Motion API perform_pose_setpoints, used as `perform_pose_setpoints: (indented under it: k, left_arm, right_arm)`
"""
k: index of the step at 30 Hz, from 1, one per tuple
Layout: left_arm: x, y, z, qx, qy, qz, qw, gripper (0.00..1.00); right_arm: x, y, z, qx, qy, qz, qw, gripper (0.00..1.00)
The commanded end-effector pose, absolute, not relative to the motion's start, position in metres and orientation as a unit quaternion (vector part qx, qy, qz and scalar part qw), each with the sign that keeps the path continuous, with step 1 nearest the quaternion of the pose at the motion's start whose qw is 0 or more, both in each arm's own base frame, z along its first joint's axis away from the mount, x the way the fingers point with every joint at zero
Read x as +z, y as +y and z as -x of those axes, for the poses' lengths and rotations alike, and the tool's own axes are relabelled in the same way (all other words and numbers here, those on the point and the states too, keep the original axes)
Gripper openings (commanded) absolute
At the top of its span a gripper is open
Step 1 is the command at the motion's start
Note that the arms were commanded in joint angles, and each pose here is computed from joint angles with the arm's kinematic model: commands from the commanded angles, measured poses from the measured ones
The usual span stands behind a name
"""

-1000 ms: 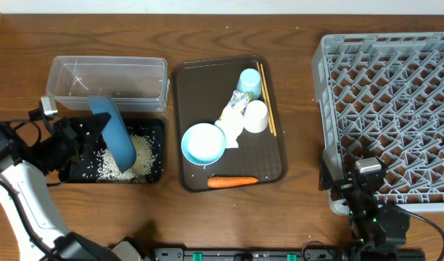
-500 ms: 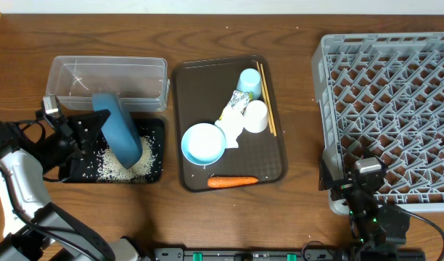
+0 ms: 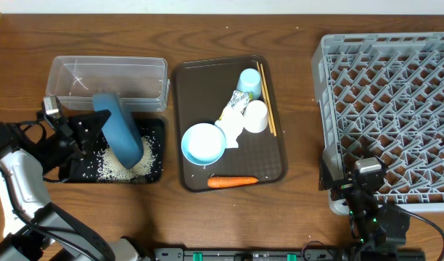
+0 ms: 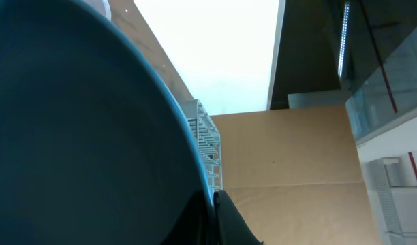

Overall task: Sort waste into correct bins and load items into the dishwasher rack
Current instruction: 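Tilt the teal plate with the left gripper to dump food onto the black tray, then carry the emptied teal plate back onto the brown tray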

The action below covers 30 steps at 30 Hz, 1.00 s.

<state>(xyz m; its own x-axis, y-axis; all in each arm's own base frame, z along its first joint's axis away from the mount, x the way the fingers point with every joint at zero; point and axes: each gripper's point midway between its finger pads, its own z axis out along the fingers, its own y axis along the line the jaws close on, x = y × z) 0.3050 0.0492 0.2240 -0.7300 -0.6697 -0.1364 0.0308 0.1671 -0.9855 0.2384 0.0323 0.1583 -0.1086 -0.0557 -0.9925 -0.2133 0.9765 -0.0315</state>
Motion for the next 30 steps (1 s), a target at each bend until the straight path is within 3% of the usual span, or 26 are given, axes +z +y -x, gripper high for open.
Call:
perform_pose_setpoints:
  k: [1, 9, 16, 23, 30]
  left_arm:
    - [0.242, 0.043, -0.300, -0.614, 0.696, 0.205, 0.309, 0.06]
    - [0.281, -0.002, -0.280, -0.593, 0.724, 0.129, 0.328, 0.06]
    - [0.284, -0.053, -0.274, -0.507, 0.799, 0.086, 0.313, 0.06]
    - [0.307, -0.120, -0.294, -0.437, 0.817, -0.015, 0.376, 0.06]
    - [0.277, -0.165, -0.325, -0.292, 0.846, -0.097, 0.435, 0.06]
  right_arm:
    - [0.157, 0.032, -0.238, 0.056, 0.742, 0.095, 0.661, 0.99]
    - [0.157, 0.032, -0.238, 0.056, 0.742, 0.095, 0.661, 0.99]
    - [0.157, 0.032, -0.238, 0.056, 0.742, 0.095, 0.661, 0.99]
    - [0.157, 0.032, -0.238, 0.056, 0.742, 0.095, 0.661, 0.99]
    - [0.157, 0.032, -0.238, 0.056, 0.742, 0.095, 0.661, 0.99]
